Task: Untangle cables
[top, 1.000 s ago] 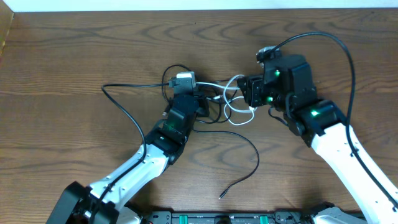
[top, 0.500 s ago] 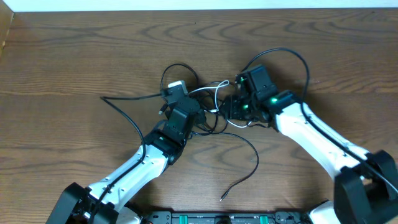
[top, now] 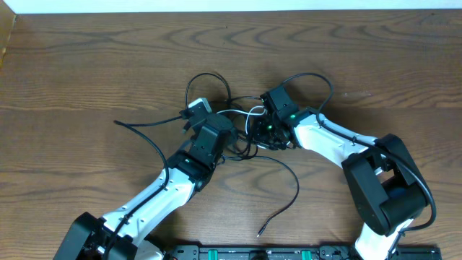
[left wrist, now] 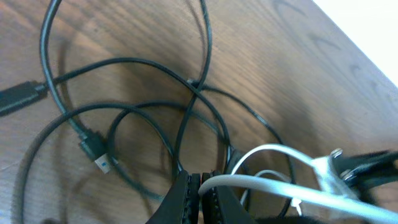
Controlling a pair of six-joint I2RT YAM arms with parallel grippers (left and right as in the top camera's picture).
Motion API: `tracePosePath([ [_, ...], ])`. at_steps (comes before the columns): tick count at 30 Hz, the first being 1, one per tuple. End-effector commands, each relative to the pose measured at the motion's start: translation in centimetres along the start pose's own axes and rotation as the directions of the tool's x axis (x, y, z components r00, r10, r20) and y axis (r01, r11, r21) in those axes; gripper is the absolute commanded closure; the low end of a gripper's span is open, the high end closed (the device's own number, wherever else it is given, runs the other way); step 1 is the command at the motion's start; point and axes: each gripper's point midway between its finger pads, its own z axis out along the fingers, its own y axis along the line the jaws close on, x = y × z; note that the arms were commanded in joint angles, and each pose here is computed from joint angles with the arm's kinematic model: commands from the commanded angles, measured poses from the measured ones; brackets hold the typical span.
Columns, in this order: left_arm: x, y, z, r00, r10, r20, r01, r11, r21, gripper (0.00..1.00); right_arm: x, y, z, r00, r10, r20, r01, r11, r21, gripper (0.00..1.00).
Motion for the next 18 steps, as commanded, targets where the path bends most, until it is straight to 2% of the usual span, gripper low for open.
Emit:
tracePosePath([
  [1,-0.8,-0.7,-0.9,1.0,0.012,0.014,-0.012,1.0,0.022,0.92,0.1,-3.1,2.3,0.999,0.05,0.017,-0.051,0.991,0.127,0.68],
  [5,-1.6,-2.7,-3.0,0.988,0.154,0.029,-0.157,0.981,0.112,0.92,0.3,-3.9,3.0,0.997,0.082,0.01,-0.083,0.985,0.15,0.68],
  [9,-3.9,-4.7,-6.5,0.959,0.25,0.131,-0.272,0.943,0.19,0.92,0.2,-4.0,2.9,0.996,0.083,0.017,-0.085,0.984,0.154,0.69],
  [14,-8.3,-5.6,-11.8,0.919,0.226,0.323,-0.301,0.931,0.208,0.92,0.1,-4.1,2.9,0.996,0.083,0.023,-0.086,0.984,0.158,0.65],
  [18,-8.1,-5.1,-12.2,0.925,0.221,0.309,-0.29,0.936,0.199,0.92,-0.1,-3.9,2.9,0.996,0.083,0.029,-0.087,0.985,0.151,0.64],
])
